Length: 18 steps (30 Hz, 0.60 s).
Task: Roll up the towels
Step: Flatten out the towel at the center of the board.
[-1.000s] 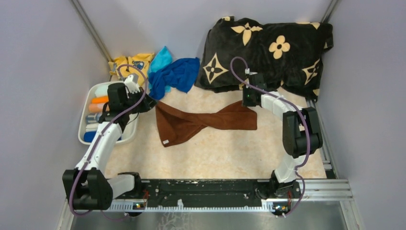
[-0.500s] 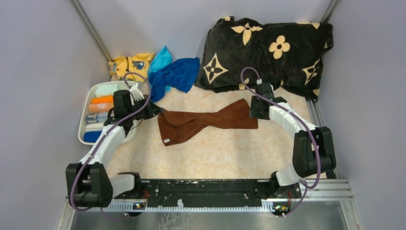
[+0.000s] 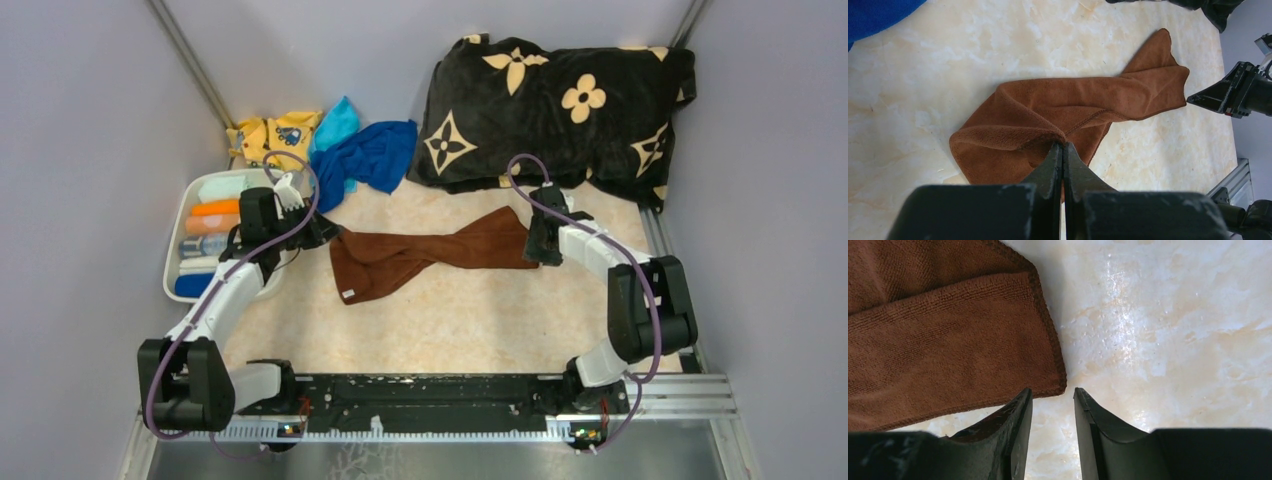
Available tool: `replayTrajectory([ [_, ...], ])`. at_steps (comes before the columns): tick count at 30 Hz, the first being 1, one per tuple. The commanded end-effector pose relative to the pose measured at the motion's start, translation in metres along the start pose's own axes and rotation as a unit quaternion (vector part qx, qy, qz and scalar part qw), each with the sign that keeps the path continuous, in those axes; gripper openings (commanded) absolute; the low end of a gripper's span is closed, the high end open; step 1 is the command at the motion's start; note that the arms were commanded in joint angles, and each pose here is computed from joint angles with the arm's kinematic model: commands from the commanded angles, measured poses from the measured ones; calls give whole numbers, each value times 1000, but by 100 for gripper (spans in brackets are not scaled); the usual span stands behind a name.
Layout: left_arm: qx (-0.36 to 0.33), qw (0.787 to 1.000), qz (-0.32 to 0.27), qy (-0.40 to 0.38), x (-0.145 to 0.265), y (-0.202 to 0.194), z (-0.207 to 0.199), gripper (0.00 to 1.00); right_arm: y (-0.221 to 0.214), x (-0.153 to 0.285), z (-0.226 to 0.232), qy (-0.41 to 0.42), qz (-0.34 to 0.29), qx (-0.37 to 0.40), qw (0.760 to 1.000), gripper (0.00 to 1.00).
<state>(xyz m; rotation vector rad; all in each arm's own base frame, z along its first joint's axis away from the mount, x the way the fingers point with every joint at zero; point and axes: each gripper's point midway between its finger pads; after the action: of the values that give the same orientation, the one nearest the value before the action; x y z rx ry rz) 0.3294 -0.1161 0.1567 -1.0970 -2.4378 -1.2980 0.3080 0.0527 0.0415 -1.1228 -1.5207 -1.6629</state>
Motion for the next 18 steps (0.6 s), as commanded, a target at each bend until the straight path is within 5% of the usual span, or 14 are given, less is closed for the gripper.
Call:
replayTrajectory([
  [1, -17, 1000, -11, -4, -1, 6, -4, 0, 10, -10, 4, 1, -19, -23, 1000, 36],
  [18, -14, 1000, -6, 5, 1, 1, -1, 0, -24, -25, -6, -27, 36, -27, 999, 31],
])
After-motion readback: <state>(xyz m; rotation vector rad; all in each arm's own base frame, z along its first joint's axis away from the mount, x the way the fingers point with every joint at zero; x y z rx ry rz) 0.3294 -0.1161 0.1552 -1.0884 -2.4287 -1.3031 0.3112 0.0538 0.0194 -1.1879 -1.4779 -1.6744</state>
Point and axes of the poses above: each gripper's point midway between its finger pads, its own x axis back along the fingers, its own z axis along the line the jaws close on, y = z × x, and after that the axes turned 5 degrees about x, right-handed
